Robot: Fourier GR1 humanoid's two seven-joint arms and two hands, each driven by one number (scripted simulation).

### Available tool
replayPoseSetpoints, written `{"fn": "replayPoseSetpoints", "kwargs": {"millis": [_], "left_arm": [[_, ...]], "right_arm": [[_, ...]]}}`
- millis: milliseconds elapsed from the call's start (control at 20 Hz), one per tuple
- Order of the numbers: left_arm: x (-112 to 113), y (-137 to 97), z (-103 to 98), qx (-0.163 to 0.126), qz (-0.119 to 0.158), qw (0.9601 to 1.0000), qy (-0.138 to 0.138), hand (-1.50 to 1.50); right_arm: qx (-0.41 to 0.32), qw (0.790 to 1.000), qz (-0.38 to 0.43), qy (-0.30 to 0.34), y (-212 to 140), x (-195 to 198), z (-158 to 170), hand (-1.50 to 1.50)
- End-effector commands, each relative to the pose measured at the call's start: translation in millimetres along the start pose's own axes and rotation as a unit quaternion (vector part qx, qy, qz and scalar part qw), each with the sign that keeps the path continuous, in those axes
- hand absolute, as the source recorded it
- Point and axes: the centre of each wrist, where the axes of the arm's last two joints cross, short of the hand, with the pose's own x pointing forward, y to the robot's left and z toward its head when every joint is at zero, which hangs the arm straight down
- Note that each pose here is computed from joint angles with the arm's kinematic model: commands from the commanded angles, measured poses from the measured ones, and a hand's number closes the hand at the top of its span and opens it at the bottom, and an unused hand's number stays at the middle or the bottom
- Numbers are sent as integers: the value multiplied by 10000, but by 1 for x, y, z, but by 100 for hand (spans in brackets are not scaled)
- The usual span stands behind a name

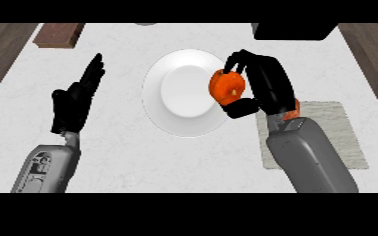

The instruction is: Pick the squash from the placemat and place it in the plate

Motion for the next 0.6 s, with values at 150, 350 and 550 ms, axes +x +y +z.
{"fn": "replayPoseSetpoints", "kwargs": {"millis": [150, 350, 550], "left_arm": [[6, -3, -4, 40, -72, 10000, -6, 0], [-9, -6, -2, -53, -34, 10000, -72, 0], [-9, -6, -3, -90, 12, 9999, -79, 0]], "right_arm": [[317, 9992, -228, -94, 62, 31, -25, 150], [643, 9954, 711, 67, 88, 27, -48, 150], [787, 9900, 1106, 374, 102, 27, -63, 150]]}}
